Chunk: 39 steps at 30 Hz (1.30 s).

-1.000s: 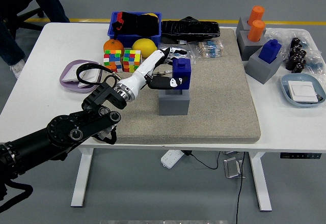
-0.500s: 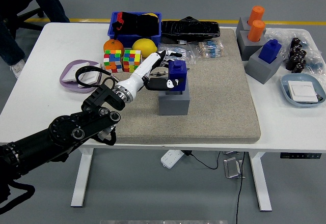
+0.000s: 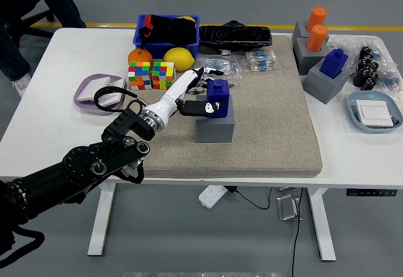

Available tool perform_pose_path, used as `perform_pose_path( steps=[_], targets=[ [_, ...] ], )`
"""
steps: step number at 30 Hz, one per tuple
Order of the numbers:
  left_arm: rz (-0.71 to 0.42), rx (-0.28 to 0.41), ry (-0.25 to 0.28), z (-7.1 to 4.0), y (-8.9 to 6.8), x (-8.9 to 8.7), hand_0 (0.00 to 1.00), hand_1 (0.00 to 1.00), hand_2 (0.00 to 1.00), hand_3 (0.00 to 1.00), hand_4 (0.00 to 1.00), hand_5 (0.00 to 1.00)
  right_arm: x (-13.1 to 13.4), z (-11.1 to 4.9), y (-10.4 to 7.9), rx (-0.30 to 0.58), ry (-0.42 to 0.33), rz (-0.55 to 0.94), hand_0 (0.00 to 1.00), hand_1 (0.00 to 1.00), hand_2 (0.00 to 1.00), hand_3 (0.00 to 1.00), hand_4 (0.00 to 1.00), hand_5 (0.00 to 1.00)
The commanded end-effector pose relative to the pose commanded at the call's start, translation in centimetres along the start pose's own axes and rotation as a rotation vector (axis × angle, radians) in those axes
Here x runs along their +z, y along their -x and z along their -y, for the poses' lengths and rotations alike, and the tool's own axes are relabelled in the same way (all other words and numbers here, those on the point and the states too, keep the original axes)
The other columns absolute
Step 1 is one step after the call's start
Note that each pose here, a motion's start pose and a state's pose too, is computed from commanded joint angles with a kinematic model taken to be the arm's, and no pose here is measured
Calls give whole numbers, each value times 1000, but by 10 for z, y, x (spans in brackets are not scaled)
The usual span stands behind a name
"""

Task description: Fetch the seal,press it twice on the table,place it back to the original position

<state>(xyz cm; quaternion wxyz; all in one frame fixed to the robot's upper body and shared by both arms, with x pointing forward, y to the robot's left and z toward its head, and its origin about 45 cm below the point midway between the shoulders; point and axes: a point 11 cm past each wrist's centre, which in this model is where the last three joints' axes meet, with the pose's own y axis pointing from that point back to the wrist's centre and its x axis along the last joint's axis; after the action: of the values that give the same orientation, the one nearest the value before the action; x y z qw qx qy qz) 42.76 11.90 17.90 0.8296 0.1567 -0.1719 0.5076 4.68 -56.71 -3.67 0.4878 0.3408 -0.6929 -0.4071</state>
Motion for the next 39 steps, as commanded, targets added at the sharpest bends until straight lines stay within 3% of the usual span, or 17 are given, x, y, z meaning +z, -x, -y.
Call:
perform_pose_path(
  steps=[39],
  targets=[
    [42, -2, -7, 1, 0, -7, 793, 564, 519, 779, 667, 2, -6, -1, 1, -2, -12, 1, 870, 732, 712, 727, 839, 504]
  ],
)
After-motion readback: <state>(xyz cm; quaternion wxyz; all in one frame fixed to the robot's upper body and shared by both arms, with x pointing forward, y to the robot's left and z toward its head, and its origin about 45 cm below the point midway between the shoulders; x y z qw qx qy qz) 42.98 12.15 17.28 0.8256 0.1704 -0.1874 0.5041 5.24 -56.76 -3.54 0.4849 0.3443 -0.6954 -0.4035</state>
